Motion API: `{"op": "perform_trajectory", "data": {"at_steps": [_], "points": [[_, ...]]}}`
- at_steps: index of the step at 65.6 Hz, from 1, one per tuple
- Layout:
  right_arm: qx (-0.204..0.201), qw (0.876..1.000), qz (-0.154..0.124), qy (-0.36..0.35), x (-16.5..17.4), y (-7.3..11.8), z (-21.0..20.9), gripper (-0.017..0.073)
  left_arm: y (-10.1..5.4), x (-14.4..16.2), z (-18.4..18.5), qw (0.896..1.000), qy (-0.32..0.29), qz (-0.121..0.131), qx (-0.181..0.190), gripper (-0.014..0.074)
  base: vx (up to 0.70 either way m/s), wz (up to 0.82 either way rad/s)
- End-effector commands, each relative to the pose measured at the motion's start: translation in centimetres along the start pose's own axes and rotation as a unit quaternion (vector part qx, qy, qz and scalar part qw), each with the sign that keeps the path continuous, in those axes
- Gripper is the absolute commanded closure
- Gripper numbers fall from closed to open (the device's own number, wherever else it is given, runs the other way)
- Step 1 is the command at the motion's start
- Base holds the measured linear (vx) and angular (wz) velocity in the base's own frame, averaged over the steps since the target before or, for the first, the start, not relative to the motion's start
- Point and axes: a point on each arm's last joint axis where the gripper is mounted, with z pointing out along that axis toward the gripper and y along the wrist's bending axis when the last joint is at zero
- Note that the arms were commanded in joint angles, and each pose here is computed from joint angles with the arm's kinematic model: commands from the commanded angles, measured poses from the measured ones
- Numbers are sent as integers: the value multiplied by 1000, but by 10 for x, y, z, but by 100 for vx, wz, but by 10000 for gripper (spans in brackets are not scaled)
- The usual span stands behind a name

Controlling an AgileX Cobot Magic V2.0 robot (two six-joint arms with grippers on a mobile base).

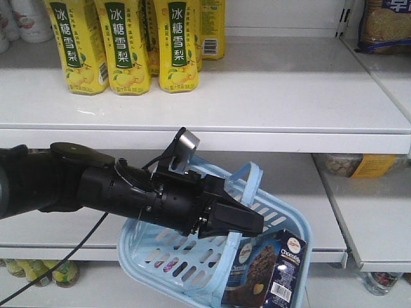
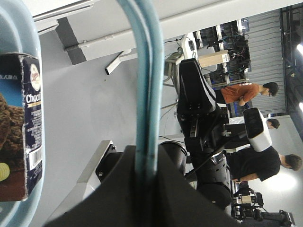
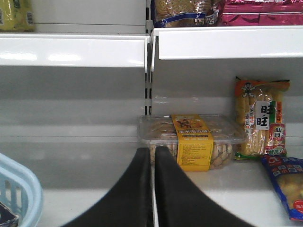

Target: Left arm holds basket, right arm returns cookies

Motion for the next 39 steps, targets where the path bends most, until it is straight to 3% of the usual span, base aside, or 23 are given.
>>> {"op": "perform_trajectory", "data": {"at_steps": [1,22,26,35,39], "points": [[1,999,-6,-33,-2,0,0,565,-34,-19,-13,995,-82,15,59,596,0,0],[1,999,-6,-33,-2,0,0,565,-34,-19,-13,995,-82,15,59,596,0,0],[1,999,-1,-42,-3,0,0,565,-34,-19,-13,995,-82,15,59,596,0,0],[-2,996,46,-77,-17,0,-2,565,-34,-19,-13,995,-82,15,59,596,0,0],[-2,995,39,-93,-32,0,-5,565,-34,-19,-13,995,-82,15,59,596,0,0]]}}
